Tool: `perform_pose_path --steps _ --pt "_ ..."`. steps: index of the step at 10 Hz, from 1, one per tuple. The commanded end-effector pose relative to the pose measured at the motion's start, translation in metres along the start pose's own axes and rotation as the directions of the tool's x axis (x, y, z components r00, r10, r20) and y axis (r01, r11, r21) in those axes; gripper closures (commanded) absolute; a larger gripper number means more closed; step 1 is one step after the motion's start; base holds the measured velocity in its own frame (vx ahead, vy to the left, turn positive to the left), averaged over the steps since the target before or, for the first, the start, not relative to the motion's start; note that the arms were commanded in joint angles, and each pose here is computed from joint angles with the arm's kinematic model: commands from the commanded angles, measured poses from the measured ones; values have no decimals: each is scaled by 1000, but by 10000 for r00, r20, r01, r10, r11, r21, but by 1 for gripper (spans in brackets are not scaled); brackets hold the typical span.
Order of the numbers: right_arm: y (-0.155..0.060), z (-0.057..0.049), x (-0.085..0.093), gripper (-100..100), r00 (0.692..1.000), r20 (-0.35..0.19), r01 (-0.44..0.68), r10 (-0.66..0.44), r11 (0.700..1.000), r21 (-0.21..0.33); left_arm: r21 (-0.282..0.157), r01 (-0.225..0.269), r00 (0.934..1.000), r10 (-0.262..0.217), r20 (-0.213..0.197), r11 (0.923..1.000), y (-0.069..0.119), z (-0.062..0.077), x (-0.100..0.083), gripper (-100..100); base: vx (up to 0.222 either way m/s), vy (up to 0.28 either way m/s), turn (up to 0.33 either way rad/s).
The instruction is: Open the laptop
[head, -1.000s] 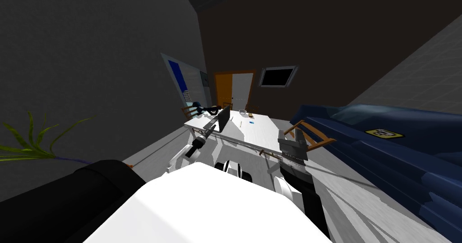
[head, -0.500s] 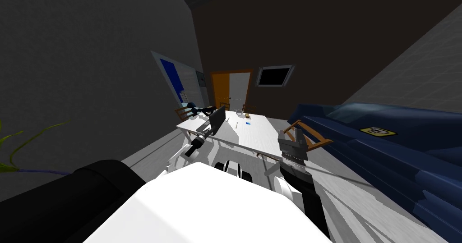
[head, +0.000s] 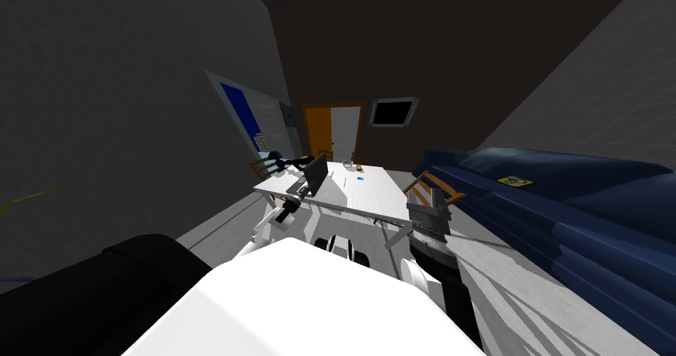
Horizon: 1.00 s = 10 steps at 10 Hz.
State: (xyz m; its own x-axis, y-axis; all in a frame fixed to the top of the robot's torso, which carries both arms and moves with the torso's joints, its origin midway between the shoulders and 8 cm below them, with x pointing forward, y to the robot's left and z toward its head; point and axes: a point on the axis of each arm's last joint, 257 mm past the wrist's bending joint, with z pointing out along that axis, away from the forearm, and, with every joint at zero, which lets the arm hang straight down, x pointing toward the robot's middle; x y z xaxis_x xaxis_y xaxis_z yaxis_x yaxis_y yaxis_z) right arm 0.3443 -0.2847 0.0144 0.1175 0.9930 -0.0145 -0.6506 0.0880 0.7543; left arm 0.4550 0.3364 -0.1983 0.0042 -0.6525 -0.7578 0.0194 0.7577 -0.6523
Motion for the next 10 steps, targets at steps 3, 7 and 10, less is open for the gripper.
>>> perform_pose_path --steps 3,7,10 --pt "0 0 0 0 10000 0 1 -1 10000 1 -486 1955 9797 -1928 558 9795 19 30 -11 100 -126 99 -144" --pt "0 0 0 0 10000 2 2 -2 10000 3 -506 3316 9417 -3273 781 9421 23 41 -3 100 -85 69 -78" --pt "0 0 0 0 10000 1 4 -4 10000 3 -362 4832 8737 -4790 852 8748 22 46 18 100 -19 130 12"
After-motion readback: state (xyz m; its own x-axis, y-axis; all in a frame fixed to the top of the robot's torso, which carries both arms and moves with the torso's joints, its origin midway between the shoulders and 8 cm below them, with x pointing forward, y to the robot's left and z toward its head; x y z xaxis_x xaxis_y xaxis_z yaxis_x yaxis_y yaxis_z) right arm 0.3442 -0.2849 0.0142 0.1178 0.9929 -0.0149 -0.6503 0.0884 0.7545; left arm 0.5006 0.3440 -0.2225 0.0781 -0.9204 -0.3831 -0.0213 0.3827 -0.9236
